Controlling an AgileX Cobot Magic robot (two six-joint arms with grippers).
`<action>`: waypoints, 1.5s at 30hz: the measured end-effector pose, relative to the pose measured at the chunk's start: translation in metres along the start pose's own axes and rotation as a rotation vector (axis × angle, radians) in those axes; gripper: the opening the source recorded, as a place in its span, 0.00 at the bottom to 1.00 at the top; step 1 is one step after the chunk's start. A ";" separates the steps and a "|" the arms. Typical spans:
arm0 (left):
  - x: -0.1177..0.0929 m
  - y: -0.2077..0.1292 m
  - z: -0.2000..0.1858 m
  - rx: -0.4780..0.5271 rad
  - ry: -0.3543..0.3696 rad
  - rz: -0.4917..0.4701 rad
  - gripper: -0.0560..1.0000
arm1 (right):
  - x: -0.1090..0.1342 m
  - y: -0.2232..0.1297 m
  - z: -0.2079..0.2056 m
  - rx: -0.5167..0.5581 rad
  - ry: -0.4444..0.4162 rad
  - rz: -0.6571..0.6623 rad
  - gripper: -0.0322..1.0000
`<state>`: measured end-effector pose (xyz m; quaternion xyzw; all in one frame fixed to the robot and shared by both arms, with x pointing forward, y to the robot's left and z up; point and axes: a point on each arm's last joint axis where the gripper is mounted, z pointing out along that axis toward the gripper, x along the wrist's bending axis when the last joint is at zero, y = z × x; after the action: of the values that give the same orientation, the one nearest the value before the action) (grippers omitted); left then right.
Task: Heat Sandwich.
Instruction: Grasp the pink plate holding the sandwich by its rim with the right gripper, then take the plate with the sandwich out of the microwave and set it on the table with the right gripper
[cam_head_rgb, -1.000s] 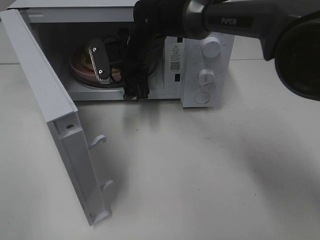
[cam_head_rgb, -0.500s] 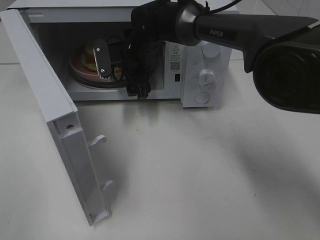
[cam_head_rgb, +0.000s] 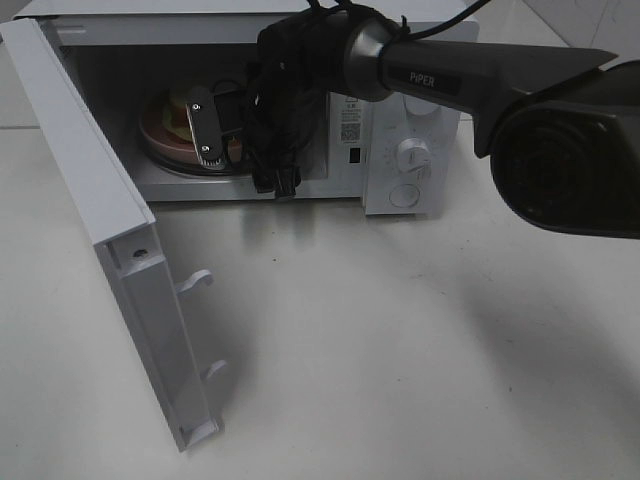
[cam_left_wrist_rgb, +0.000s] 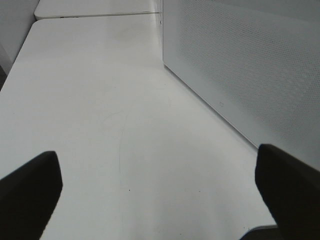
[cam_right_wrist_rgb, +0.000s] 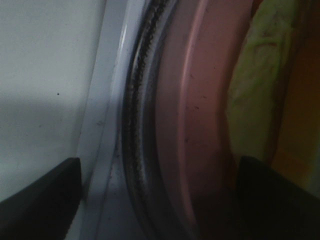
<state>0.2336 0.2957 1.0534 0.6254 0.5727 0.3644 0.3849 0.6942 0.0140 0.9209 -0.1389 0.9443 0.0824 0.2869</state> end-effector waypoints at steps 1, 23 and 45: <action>0.000 0.000 0.000 0.000 0.000 0.000 0.97 | 0.000 0.000 0.003 0.003 0.004 0.008 0.82; 0.000 0.000 0.000 0.000 0.000 0.000 0.97 | 0.008 0.008 0.004 -0.030 0.098 0.085 0.31; 0.000 0.000 0.000 0.000 0.000 0.000 0.97 | 0.012 -0.001 -0.021 -0.018 0.117 -0.144 0.18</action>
<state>0.2336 0.2957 1.0534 0.6254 0.5727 0.3644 0.3849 0.6741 0.0051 0.9317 -0.2136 0.9462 0.0618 0.2351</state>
